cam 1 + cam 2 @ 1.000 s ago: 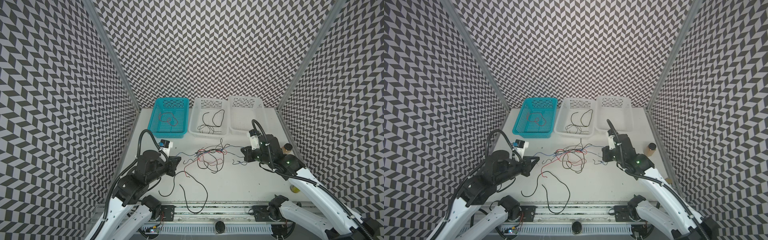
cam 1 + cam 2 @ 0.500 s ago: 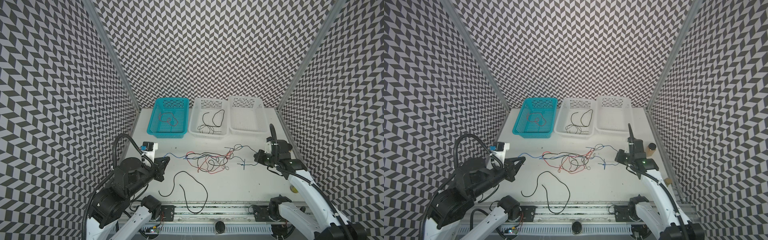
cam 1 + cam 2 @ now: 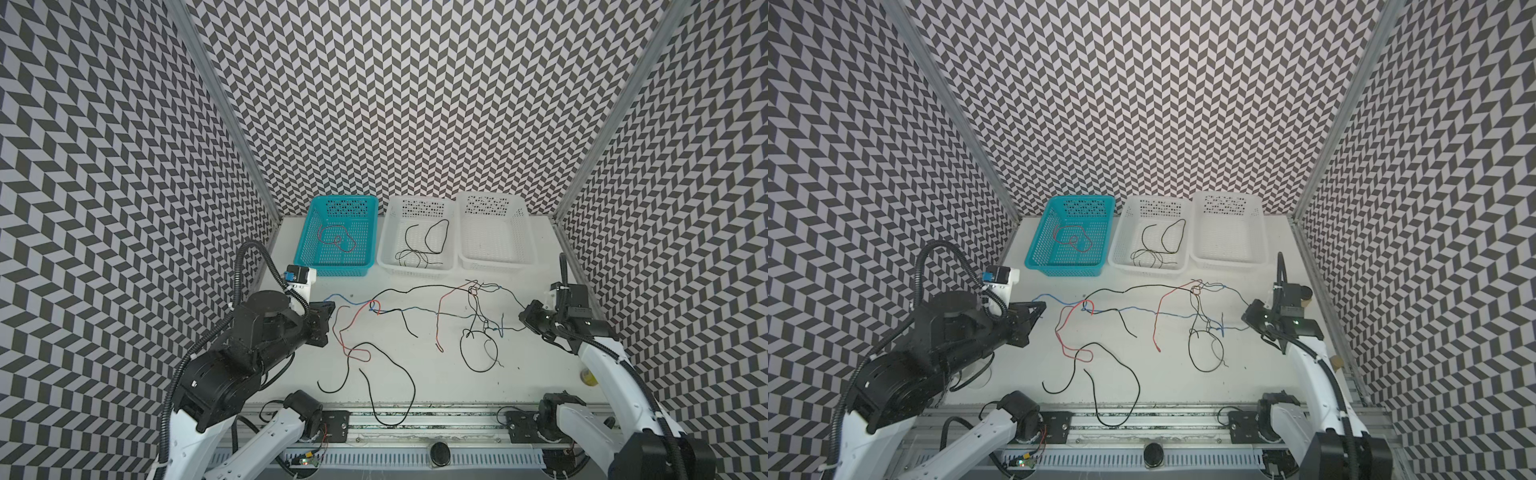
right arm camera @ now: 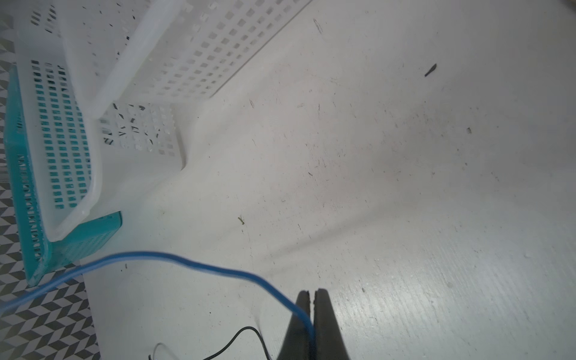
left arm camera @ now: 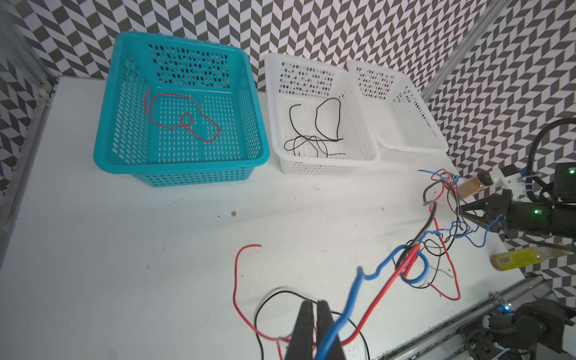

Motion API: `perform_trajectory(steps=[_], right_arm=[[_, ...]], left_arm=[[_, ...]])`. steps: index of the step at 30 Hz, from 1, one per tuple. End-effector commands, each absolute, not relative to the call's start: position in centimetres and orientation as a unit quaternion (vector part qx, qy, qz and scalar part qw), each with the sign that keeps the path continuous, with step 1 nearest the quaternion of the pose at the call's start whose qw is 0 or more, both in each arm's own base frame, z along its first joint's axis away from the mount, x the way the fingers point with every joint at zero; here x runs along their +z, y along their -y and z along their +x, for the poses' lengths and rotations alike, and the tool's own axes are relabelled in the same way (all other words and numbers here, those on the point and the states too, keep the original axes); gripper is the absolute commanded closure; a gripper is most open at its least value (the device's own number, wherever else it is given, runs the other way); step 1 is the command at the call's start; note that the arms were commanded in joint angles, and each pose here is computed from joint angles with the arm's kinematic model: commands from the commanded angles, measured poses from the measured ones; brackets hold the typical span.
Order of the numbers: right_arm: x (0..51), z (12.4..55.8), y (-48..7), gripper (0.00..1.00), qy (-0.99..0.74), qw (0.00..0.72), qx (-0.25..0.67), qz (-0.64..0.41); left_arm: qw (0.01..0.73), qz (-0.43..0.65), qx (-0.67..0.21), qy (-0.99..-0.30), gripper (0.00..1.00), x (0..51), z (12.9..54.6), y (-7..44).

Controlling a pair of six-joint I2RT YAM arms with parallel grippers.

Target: Untangle the cables

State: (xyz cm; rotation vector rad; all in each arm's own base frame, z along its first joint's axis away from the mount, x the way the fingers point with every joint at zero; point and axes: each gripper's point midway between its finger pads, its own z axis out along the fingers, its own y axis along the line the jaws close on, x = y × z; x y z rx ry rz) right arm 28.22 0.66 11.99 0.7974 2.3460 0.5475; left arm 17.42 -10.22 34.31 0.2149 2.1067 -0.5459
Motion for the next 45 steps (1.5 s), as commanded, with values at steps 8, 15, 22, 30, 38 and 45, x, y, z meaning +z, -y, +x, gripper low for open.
perform_trajectory(steps=[8, 15, 22, 30, 38, 45], right_arm=[[19.3, 29.6, -5.6, 0.58, -0.880, 0.379, 0.251, 0.139], [24.5, 29.4, -9.9, 0.49, -0.864, 0.419, 0.270, 0.071], [30.1, 25.4, -23.0, 0.47, -0.772, 0.452, 0.427, -0.131], [29.7, 20.0, -35.8, 0.46, -0.715, 0.427, 0.481, -0.275], [27.8, 21.2, -40.6, 0.48, -0.725, 0.450, 0.455, -0.257], [28.3, 20.9, -42.3, 0.50, -0.709, 0.462, 0.464, -0.262]], left_arm=[[0.441, 0.112, -0.295, -0.840, 1.00, 35.2, 17.7, 13.2], [0.423, 0.141, -0.350, -0.824, 1.00, 35.7, 17.3, 15.4], [0.412, 0.136, -0.373, -0.820, 1.00, 35.5, 17.7, 16.4], [0.411, 0.127, -0.390, -0.814, 1.00, 36.2, 18.4, 17.0], [0.405, 0.122, -0.404, -0.811, 1.00, 36.6, 18.5, 17.6], [0.401, 0.127, -0.409, -0.810, 1.00, 36.5, 18.6, 18.4]])
